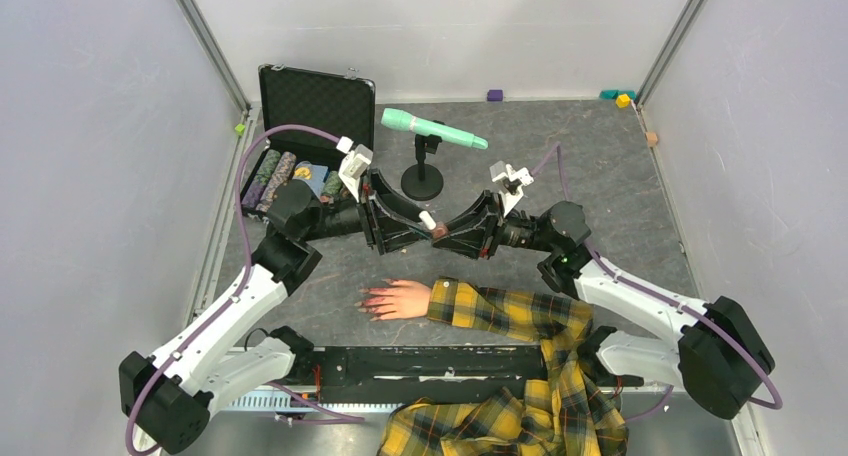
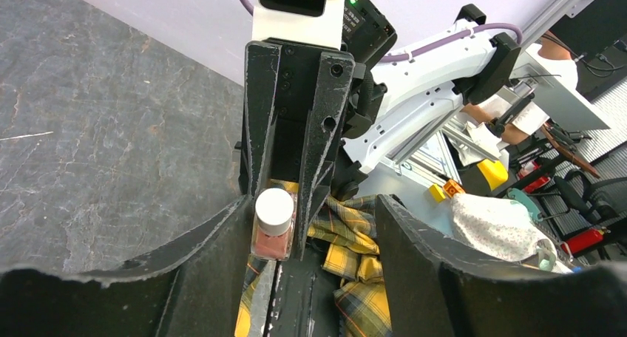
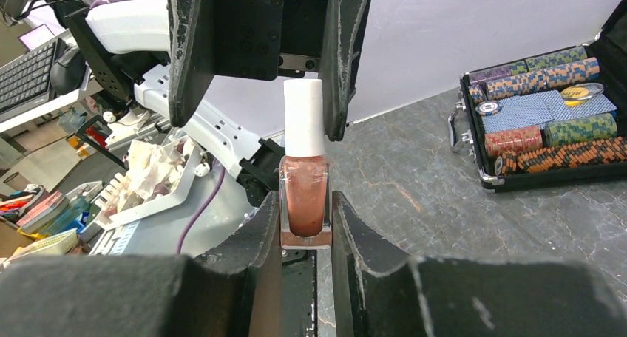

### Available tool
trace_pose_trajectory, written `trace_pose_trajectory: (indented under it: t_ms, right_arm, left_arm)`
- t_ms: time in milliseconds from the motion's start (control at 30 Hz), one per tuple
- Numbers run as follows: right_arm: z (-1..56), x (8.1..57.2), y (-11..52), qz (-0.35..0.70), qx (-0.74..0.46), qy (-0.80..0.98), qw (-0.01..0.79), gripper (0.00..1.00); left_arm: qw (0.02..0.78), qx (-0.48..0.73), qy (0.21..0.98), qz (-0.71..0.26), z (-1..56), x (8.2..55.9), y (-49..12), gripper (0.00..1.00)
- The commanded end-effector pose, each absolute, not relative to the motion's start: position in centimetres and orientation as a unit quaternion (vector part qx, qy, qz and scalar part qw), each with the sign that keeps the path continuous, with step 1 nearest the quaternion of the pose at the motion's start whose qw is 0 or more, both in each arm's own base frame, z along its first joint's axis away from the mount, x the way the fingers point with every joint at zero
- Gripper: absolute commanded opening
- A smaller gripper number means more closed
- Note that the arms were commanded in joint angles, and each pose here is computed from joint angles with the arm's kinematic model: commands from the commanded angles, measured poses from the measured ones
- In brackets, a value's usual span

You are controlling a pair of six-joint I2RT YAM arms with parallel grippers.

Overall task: Paint the nails
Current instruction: Unscrew the nail polish bottle.

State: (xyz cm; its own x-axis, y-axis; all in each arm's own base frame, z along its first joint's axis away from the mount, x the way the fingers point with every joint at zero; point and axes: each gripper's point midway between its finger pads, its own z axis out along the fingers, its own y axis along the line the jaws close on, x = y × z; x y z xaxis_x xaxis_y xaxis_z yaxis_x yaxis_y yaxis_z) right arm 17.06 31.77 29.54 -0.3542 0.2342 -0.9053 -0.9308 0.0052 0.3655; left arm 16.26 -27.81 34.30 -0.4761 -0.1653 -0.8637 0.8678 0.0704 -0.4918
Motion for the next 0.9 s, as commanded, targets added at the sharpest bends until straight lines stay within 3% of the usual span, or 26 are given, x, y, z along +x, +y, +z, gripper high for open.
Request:
trace_pose_trajectory:
  t_ms: [0,500,733,867]
  right_arm:
    - [31.1,16.6,31.9,0.637,-0.334,0.507,0.476,0.0]
    - [30.6,17.2,32.2,0.634,-0.328,0.516,0.474,0.0]
    - [29.9,18.2,32.4,0.617,-0.319,0.533,0.483,0.0]
    - [29.4,19.6,32.2,0.591,-0.3,0.555,0.503,0.0]
  left_arm:
    - [0.413,0.301,0.587,-0.627,34.8,15.7,-28.1,0.66]
    - [0.407,0.288,0.602,-0.623,34.0,16.4,-28.4,0.34]
    - [0.403,0.279,0.617,-0.616,33.4,17.0,-28.5,0.02]
    - [0.406,0.27,0.627,-0.607,33.0,17.5,-28.5,0.02]
